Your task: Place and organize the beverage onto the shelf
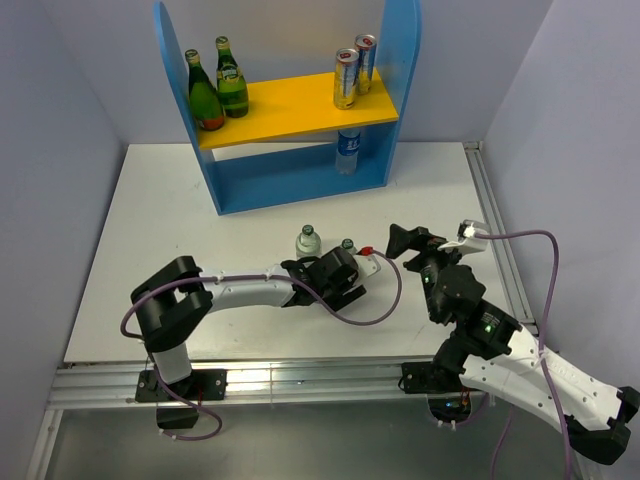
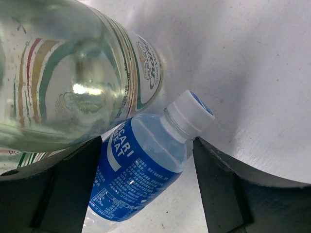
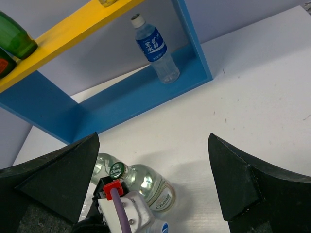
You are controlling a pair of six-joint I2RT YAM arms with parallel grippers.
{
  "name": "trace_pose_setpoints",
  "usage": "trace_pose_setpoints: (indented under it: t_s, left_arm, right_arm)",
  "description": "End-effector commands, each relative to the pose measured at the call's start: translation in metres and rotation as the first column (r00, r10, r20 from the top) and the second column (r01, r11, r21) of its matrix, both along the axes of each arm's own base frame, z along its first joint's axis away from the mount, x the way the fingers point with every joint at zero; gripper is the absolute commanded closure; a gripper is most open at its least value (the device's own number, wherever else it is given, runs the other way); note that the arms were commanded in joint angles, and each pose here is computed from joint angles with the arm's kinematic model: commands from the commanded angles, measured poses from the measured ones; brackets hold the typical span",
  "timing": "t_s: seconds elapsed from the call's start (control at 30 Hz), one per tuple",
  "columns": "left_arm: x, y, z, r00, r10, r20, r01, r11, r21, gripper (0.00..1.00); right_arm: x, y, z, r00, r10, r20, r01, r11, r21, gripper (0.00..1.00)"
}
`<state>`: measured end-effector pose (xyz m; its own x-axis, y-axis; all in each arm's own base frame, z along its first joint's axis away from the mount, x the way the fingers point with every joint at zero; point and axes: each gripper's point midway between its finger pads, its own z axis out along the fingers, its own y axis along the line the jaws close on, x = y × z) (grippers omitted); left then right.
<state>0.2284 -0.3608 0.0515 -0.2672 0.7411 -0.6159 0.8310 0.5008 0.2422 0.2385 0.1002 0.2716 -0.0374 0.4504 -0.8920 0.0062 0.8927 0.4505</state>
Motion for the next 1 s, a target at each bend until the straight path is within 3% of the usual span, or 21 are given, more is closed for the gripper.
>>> trace_pose_setpoints:
  t_s: [0.0, 0.13, 0.3, 0.57, 0.67, 0.77, 0.8, 0.87, 0.9, 0.97]
  left_arm:
    - [-0.03, 0.033, -0.029, 0.991, 0.028, -0.13, -0.012, 0.993, 0.12, 0.21]
    - [-0.054, 0.045, -0.038, 0.971, 0.085, -0.224, -0.059, 0.991, 0.12, 0.22]
    - [-0.081, 0.063, -0.059, 0.93, 0.168, -0.327, -0.106, 0.974, 0.2, 0.21]
    - [-0.115, 0.037, -0.053, 0.864, 0.118, -0.49, -0.067, 0.99, 0.121, 0.11]
    - [-0.119, 0.042, -0.066, 0.839, 0.13, -0.529, -0.043, 0.984, 0.173, 0.11]
    - [-0.12, 0.055, -0.085, 0.84, 0.162, -0.518, -0.028, 0.966, 0.257, 0.26]
    - [-0.122, 0.057, -0.09, 0.835, 0.161, -0.526, -0.014, 0.962, 0.272, 0.38]
    - [-0.123, 0.056, -0.091, 0.835, 0.158, -0.527, -0.01, 0.962, 0.272, 0.54]
    - [-0.123, 0.055, -0.089, 0.837, 0.153, -0.526, -0.01, 0.964, 0.265, 0.72]
    - [-0.122, 0.051, -0.08, 0.844, 0.137, -0.518, -0.012, 0.971, 0.237, 0.89]
  right_arm:
    - [0.001, 0.001, -0.002, 1.0, -0.006, -0.002, 0.006, 1.0, 0.006, 0.0]
    - [0.002, 0.003, -0.003, 1.0, -0.002, -0.004, 0.002, 1.0, 0.001, 0.0]
    - [0.003, 0.007, -0.006, 1.0, 0.007, -0.015, -0.008, 1.0, -0.012, 0.0]
    - [0.006, 0.012, -0.009, 1.0, 0.016, -0.025, -0.017, 1.0, -0.02, 0.0]
    - [0.006, 0.011, -0.009, 1.0, 0.01, -0.028, -0.011, 1.0, -0.027, 0.0]
    - [0.005, 0.009, -0.007, 1.0, 0.009, -0.022, -0.01, 1.0, -0.025, 0.0]
    - [0.005, 0.01, -0.008, 1.0, 0.009, -0.023, -0.01, 1.0, -0.026, 0.0]
    - [0.006, 0.008, -0.009, 1.0, 0.001, -0.023, -0.002, 1.0, -0.027, 0.0]
    - [0.006, 0.008, -0.009, 1.0, 0.001, -0.024, -0.002, 1.0, -0.027, 0.0]
    - [0.006, 0.008, -0.009, 1.0, -0.002, -0.025, 0.001, 1.0, -0.03, 0.0]
